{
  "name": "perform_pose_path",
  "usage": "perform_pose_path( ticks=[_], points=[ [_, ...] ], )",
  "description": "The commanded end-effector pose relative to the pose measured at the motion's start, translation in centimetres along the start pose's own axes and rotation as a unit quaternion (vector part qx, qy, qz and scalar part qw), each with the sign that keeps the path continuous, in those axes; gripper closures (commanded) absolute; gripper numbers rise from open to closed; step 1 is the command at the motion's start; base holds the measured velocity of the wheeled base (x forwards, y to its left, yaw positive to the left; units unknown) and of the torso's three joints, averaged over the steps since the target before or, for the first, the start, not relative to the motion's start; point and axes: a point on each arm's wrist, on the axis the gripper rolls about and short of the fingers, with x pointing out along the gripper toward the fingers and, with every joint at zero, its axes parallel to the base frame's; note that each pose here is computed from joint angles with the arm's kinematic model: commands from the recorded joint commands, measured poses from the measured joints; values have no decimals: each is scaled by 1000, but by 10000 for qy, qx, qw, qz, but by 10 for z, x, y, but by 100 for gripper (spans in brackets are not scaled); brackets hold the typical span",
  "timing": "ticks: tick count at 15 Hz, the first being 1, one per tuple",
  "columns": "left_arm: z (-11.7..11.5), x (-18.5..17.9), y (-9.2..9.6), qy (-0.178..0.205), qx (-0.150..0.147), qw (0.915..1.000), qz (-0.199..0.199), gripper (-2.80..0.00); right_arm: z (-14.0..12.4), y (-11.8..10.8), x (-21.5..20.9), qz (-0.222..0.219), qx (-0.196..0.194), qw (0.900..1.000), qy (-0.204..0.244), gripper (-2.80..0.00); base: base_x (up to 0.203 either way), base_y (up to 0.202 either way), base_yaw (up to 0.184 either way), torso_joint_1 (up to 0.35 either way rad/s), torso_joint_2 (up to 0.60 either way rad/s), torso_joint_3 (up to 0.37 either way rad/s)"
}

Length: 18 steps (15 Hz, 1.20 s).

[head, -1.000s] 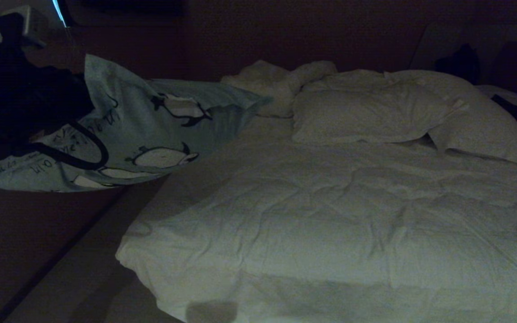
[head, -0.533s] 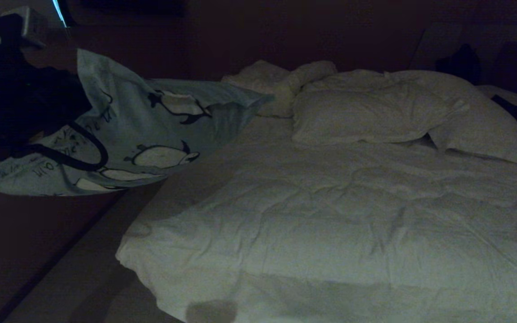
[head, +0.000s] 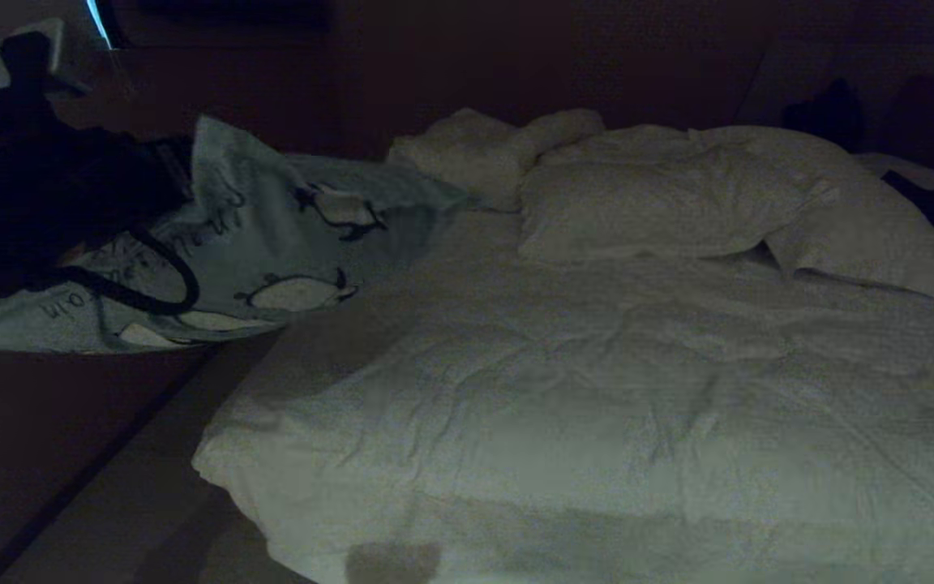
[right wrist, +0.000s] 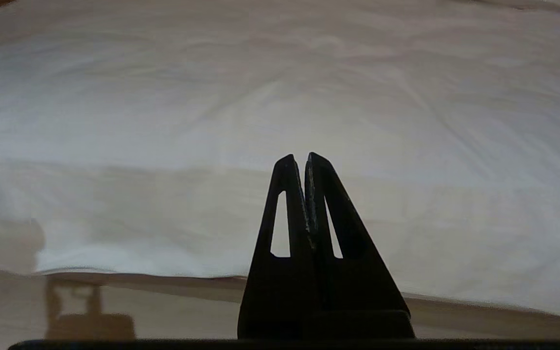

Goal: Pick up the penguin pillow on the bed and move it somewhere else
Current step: Move to the head of the bed

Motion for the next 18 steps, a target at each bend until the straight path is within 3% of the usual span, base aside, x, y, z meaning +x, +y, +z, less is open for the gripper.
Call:
perform_pose_path(
  ticks=[1, 18],
  points=[
    [-1, 1, 1, 4, -2, 10000, 25, 0, 0, 0, 0, 7, -1, 10000, 3, 0, 0, -202, 2, 6, 2, 2],
    [-7, 3, 0, 98, 64, 9999, 12, 0, 0, 0, 0, 7, -1, 10000, 3, 0, 0, -196, 1, 2, 1, 1]
  ],
)
